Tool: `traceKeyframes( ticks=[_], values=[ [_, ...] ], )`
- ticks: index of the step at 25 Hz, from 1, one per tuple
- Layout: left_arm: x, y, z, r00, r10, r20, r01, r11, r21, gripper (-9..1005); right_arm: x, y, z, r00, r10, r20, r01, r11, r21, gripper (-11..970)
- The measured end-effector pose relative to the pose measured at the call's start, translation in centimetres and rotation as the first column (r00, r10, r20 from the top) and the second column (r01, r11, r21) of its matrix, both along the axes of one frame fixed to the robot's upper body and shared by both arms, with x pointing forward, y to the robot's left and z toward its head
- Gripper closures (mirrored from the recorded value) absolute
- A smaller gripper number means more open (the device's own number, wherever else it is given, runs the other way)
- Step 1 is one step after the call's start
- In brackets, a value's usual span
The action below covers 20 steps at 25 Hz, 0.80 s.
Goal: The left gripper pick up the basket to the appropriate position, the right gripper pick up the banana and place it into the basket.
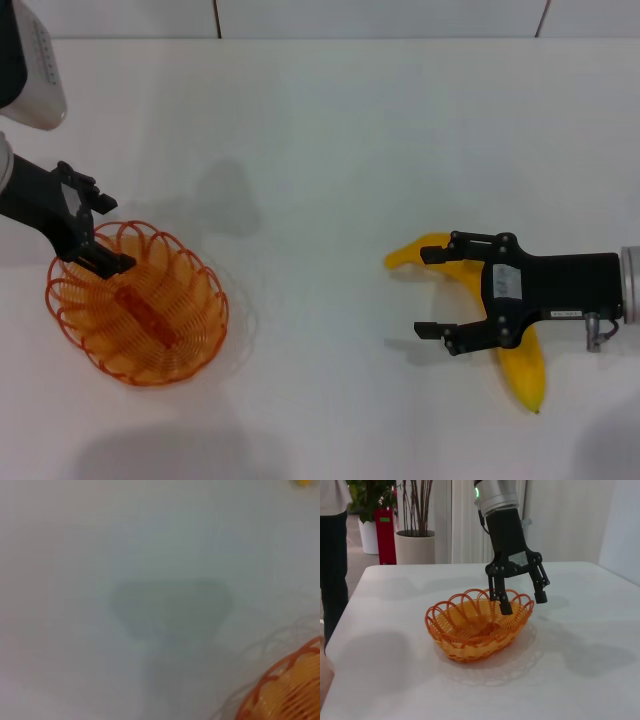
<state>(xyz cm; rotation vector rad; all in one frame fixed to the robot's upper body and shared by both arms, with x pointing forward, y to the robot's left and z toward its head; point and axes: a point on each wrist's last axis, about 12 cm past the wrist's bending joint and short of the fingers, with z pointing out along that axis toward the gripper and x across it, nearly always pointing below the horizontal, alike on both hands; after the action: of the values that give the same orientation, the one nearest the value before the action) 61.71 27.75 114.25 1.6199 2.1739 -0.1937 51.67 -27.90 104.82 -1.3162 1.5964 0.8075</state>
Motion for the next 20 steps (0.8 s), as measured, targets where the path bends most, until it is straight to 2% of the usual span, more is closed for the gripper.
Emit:
traceKeyframes(
  ticks=[20],
  values=[
    [0.06,-0.57,-0.14,0.999,0.028,-0.032,-0.029,0.999,-0.026,180,-0.02,0.02,-0.02,1.0,0.0,-0.001,0.0,1.0,0.001,67]
  ],
)
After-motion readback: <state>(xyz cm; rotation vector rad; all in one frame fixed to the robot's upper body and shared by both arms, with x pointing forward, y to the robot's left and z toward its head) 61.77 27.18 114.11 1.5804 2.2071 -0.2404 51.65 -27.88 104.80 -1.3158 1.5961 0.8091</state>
